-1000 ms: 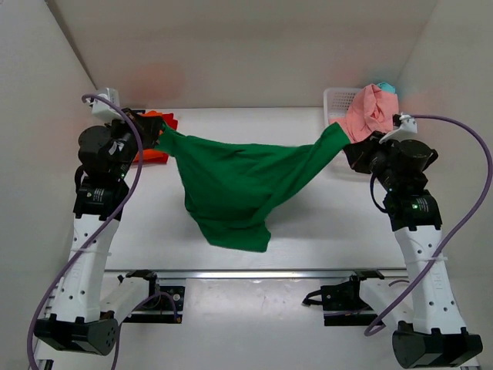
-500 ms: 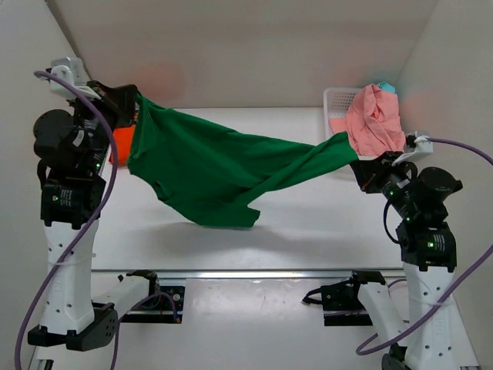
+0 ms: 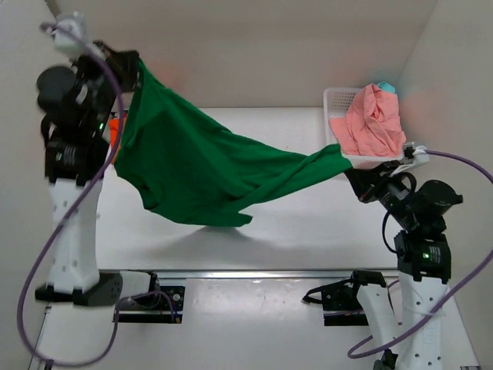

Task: Fold and stack the t-shirts
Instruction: Flatten out the tshirt

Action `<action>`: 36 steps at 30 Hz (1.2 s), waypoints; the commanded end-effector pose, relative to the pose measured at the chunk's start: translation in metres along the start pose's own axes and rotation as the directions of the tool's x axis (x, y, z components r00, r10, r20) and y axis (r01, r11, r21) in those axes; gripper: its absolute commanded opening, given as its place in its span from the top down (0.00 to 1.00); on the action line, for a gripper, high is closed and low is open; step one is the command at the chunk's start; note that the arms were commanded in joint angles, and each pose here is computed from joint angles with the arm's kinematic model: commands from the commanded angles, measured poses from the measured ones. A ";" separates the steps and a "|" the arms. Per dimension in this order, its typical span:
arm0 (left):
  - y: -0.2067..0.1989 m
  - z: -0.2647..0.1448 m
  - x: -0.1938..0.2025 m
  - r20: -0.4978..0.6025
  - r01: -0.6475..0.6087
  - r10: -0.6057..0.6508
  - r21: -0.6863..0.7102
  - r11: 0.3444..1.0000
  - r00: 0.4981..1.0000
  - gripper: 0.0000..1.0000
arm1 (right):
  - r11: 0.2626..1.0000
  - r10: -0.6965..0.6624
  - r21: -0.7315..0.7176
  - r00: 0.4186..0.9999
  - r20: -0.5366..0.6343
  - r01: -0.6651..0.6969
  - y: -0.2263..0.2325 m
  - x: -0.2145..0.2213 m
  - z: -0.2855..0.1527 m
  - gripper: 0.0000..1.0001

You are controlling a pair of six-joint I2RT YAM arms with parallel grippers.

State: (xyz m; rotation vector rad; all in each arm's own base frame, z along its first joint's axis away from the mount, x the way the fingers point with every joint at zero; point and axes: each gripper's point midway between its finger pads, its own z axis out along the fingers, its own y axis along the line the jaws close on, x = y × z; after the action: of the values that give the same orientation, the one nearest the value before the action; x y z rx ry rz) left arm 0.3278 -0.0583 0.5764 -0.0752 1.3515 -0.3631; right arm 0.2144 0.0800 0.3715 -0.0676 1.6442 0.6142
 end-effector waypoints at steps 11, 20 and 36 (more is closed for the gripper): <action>0.113 0.219 0.280 -0.445 -0.060 -0.002 -0.124 0.991 0.896 0.26 | 0.975 0.177 0.199 0.901 -0.395 -0.104 -0.077 0.183 0.111 0.65; 0.052 -0.005 0.345 -0.682 0.023 -0.092 -0.109 0.994 0.726 0.24 | 0.961 0.130 0.275 0.891 -0.434 -0.007 -0.121 0.180 0.147 0.47; 0.058 -0.188 0.463 -0.894 -0.009 -0.215 -0.238 0.971 0.393 0.32 | 0.948 0.166 0.310 0.720 -0.674 0.071 -0.148 0.276 0.194 0.41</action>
State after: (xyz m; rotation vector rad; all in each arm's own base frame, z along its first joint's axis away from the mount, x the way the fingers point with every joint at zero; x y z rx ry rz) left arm 0.2440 -0.1084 0.0858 -0.1899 2.4949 -0.4145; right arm 0.3806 0.1098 0.0395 0.0342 2.5350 0.3738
